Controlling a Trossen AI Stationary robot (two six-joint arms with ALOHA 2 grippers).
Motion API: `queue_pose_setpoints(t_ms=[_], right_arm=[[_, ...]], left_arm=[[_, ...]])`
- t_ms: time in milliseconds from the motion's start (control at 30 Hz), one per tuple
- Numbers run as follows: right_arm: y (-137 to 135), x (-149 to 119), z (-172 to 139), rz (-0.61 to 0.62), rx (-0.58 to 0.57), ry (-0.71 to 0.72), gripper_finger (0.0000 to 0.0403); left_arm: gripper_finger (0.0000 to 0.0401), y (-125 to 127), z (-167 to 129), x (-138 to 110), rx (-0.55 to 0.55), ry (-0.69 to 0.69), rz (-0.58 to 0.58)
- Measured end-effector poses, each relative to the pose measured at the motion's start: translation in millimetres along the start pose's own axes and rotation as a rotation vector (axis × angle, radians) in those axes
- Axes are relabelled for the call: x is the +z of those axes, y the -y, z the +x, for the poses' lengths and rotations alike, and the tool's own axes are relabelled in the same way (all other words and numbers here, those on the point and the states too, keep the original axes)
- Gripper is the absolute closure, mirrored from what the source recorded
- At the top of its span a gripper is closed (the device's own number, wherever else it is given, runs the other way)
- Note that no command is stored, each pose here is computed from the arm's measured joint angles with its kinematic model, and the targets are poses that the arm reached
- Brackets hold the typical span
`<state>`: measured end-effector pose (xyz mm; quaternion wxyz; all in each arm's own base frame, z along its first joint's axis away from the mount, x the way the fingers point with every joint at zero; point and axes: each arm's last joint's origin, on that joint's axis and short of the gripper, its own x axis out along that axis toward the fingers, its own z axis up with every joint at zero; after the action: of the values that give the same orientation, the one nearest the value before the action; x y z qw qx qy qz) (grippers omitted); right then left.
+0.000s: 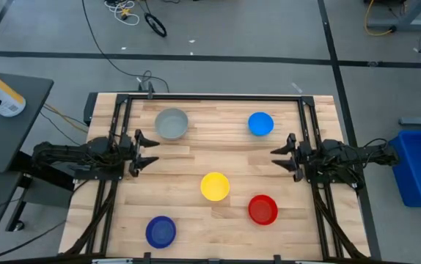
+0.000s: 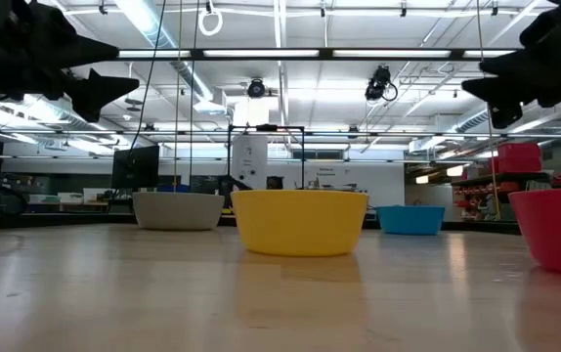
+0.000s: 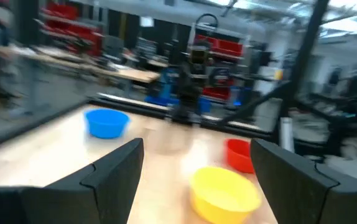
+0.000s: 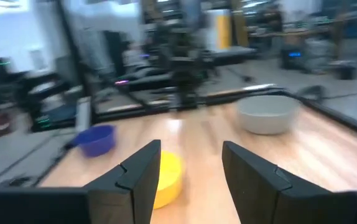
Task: Nest bowls inside each other
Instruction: Stack the light blue bowl on the gray bowl
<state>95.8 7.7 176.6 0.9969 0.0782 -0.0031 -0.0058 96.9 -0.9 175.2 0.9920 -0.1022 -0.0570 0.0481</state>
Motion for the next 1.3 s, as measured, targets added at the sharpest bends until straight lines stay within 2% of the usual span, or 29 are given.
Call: queue_pose_setpoints(t_ms=[167, 433, 567, 733, 867, 967, 1100, 1300], right_arm=[[3, -3, 5, -0.081, -0.067, -0.037, 0.0223], [12, -4, 33, -0.042, -0.151, -0.135, 0.0211], [14, 17, 63, -0.069, -0.142, -0.21, 0.021], [20, 39, 118, -0.167, -0.146, -0.356, 0.0208], [38, 38, 156, -0.211, -0.194, -0.477, 0.0209], [54, 32, 174, -0.231, -0.223, -0.52, 0.021], [75, 28, 179, -0.234, -0.285, -0.549, 0.0207], [103, 42, 156, -0.223, -0.407, -0.597, 0.0197]], left_arm=[[0.0097, 0, 0, 0, 0.014, 0.002, 0.056], [0.0097, -6, 9, -7, 0.109, -0.075, 0.117], [0.0097, -11, 18, -8, 0.166, -0.162, 0.15], [0.0097, -16, 36, 3, 0.239, -0.238, 0.211], [0.0097, -22, 55, 11, 0.275, -0.3, 0.256], [0.0097, -30, 67, 13, 0.314, -0.361, 0.281], [0.0097, -43, 79, 13, 0.365, -0.41, 0.304], [0.0097, -60, 82, 13, 0.404, -0.41, 0.316]])
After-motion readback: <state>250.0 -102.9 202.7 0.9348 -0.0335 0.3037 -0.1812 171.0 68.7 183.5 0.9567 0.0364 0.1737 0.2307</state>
